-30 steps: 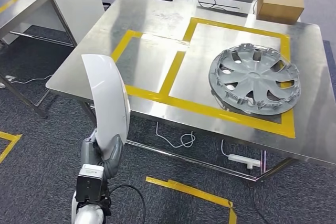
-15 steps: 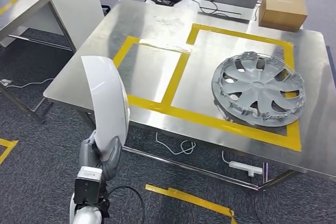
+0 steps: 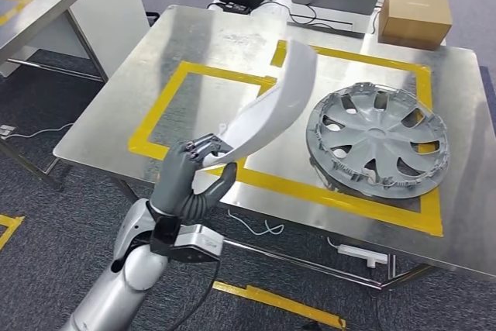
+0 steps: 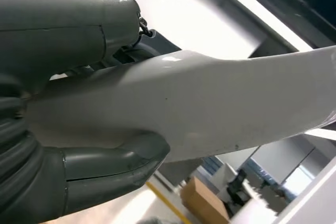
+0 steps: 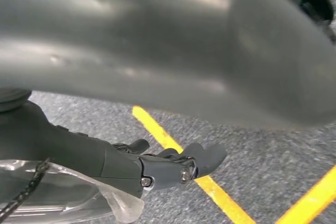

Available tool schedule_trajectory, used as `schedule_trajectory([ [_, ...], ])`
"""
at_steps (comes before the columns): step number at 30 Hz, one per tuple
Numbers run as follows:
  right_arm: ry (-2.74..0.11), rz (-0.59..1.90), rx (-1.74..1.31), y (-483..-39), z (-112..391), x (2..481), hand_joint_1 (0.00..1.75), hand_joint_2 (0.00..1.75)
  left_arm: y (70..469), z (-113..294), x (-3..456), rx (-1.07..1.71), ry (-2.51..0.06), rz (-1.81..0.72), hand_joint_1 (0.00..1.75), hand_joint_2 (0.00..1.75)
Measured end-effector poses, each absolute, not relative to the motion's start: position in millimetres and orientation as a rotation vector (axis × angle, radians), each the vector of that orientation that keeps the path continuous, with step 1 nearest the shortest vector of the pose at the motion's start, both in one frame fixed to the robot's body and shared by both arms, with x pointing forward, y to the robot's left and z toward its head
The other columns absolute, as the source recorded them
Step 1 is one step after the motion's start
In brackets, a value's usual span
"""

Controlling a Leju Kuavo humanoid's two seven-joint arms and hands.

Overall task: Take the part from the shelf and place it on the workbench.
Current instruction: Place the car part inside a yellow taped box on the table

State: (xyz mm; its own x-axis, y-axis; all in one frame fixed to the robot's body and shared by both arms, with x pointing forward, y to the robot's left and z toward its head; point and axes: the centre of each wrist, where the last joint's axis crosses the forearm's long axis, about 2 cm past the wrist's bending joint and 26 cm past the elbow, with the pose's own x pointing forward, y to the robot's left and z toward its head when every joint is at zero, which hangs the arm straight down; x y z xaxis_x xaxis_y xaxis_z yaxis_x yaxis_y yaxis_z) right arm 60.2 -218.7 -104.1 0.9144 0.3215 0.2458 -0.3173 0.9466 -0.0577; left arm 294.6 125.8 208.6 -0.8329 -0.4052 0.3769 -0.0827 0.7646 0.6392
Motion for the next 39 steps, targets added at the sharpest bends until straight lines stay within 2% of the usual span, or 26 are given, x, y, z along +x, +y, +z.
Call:
schedule_trajectory([
  [5, -0.28, 0.381, 0.034, -214.9, -100.5, 79.7, 0.0, 0.0, 108.3, 246.9, 358.1, 0.646, -2.46, -1.233, 1.75, 1.75],
  [9, -0.299, 0.389, 0.067, -208.1, -98.0, 87.2, 0.0, 0.0, 124.6, 254.1, 410.9, 0.758, -2.349, -1.288, 1.75, 1.75],
  [13, -0.286, 0.403, 0.079, -202.6, -98.1, 82.4, 0.0, 0.0, 146.4, 253.3, 438.9, 0.881, -2.198, -1.321, 1.75, 1.75],
  [19, -0.263, 0.421, 0.107, -196.8, -98.2, 75.9, 0.0, 0.0, 167.7, 245.0, 455.1, 0.915, -2.02, -1.385, 1.75, 1.75],
  [26, -0.256, 0.397, 0.194, -193.3, -97.5, 76.3, 0.0, 0.0, 213.0, 227.2, 467.9, 0.819, -1.666, -1.465, 1.75, 1.75],
  [32, -0.255, 0.351, 0.195, -193.8, -97.7, 76.0, 0.0, 0.0, 240.1, 222.3, 471.9, 0.9, -1.553, -1.44, 1.75, 1.75],
  [39, -0.249, 0.337, 0.195, -194.2, -97.7, 76.3, 0.0, 0.0, 252.6, 219.3, 472.8, 0.917, -1.513, -1.439, 1.75, 1.75],
])
